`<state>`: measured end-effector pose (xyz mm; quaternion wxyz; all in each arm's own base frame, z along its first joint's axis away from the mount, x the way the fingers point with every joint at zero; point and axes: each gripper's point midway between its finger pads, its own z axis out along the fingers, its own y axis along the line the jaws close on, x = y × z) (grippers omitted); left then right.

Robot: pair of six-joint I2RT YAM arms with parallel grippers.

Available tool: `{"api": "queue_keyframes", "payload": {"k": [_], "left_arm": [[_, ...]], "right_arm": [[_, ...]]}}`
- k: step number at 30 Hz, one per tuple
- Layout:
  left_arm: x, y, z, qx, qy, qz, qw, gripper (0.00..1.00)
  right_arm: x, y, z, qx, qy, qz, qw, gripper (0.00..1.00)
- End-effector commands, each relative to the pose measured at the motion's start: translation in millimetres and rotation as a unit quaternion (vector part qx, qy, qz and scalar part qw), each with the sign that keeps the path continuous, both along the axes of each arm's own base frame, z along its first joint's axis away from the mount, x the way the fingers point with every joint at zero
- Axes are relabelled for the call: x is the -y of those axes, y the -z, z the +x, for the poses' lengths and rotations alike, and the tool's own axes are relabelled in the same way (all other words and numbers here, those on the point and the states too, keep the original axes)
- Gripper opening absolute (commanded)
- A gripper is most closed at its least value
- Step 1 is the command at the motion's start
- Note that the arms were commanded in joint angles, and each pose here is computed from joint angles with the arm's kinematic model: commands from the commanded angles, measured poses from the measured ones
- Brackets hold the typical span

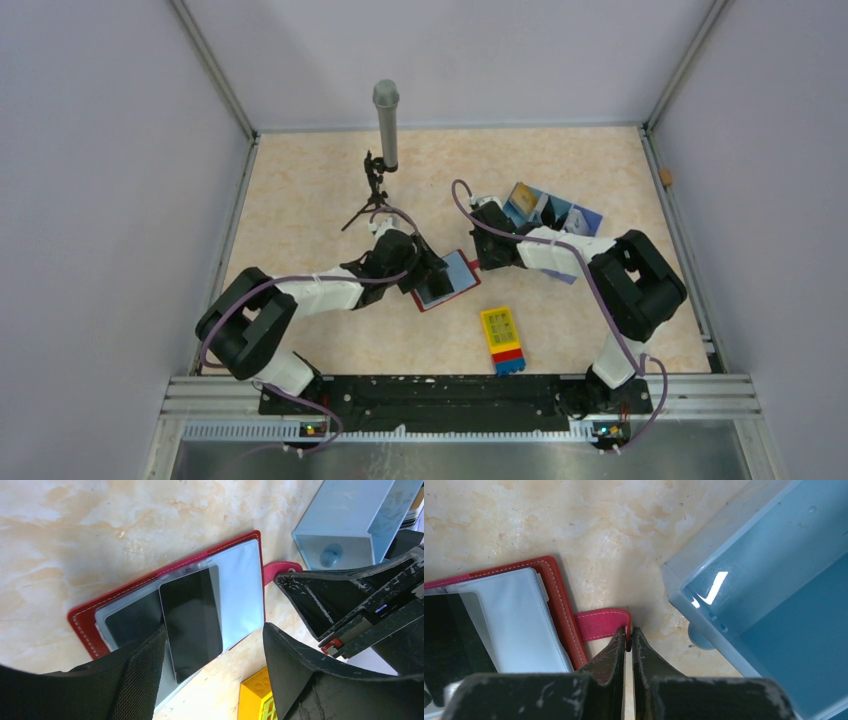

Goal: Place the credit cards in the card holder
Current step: Insert the credit card into the card holder.

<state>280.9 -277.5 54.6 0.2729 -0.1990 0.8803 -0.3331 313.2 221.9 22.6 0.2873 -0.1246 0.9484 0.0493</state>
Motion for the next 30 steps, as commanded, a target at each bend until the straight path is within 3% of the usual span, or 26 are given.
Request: {"api": "queue_keyframes", "payload": {"k": [1,20,30], "left_arm": [[-23,15,-16,-0.025,-0.001,0.067,0.997,0.73],[7,18,-43,-0.054,0.028,0.037,0.997,0.67],[16,23,-41,-0.053,0.024,0.021,0.998,0.67]], "right_arm": [[7,-1,-11,-0.007,-0.003,-0.018,1.000,0.00],[7,1,-11,-0.008,-0.003,-0.016,1.000,0.00],[7,2,-12,-0.009,-0.002,-0.015,1.000,0.00]]}}
